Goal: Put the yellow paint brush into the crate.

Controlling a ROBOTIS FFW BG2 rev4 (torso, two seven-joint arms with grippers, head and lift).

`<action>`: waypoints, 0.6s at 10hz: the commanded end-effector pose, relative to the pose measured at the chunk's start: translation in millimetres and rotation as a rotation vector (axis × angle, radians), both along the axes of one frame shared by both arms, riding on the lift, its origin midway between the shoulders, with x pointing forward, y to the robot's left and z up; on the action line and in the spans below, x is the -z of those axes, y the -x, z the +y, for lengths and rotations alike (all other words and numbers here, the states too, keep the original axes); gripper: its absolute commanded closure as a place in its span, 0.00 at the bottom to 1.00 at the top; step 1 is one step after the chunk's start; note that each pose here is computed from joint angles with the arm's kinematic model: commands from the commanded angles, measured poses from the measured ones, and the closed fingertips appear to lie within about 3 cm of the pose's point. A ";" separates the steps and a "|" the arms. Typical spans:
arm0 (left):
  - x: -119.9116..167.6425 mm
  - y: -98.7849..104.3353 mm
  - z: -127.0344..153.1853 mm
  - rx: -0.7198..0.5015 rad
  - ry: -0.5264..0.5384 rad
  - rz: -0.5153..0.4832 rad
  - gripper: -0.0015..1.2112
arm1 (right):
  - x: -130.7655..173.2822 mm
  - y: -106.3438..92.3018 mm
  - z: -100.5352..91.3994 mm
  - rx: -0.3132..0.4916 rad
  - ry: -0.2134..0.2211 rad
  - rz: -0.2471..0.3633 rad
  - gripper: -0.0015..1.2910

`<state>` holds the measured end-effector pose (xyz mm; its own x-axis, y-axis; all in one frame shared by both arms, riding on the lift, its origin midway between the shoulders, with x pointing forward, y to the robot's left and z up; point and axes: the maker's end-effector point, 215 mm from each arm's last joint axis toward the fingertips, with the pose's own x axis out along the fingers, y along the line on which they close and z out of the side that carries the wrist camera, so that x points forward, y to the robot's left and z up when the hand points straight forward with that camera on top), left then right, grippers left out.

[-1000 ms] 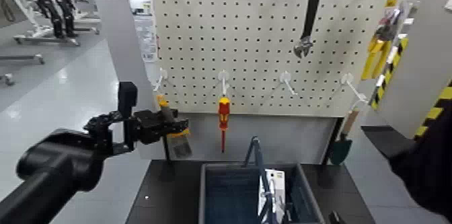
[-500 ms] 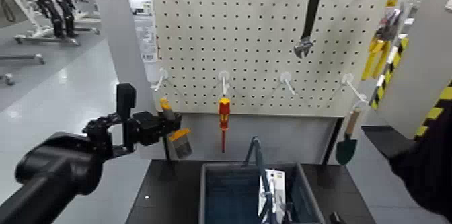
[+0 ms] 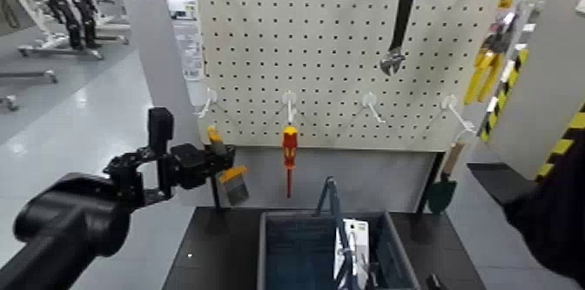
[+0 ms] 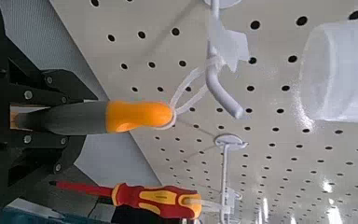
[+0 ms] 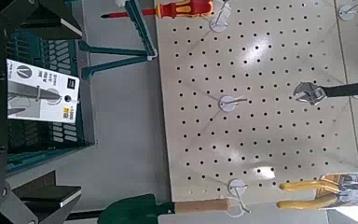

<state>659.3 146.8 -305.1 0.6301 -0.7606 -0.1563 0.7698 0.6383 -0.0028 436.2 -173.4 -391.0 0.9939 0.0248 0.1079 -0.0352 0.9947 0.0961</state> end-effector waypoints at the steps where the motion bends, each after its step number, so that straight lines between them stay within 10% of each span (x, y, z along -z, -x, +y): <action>1: -25.0 14.8 -8.4 0.003 0.031 -0.042 0.90 | 0.4 0.4 -0.1 0.001 0.000 0.002 0.10; 6: -58.3 49.4 -28.9 -0.017 0.107 -0.086 0.97 | 0.4 0.3 -0.9 0.000 0.002 0.001 0.10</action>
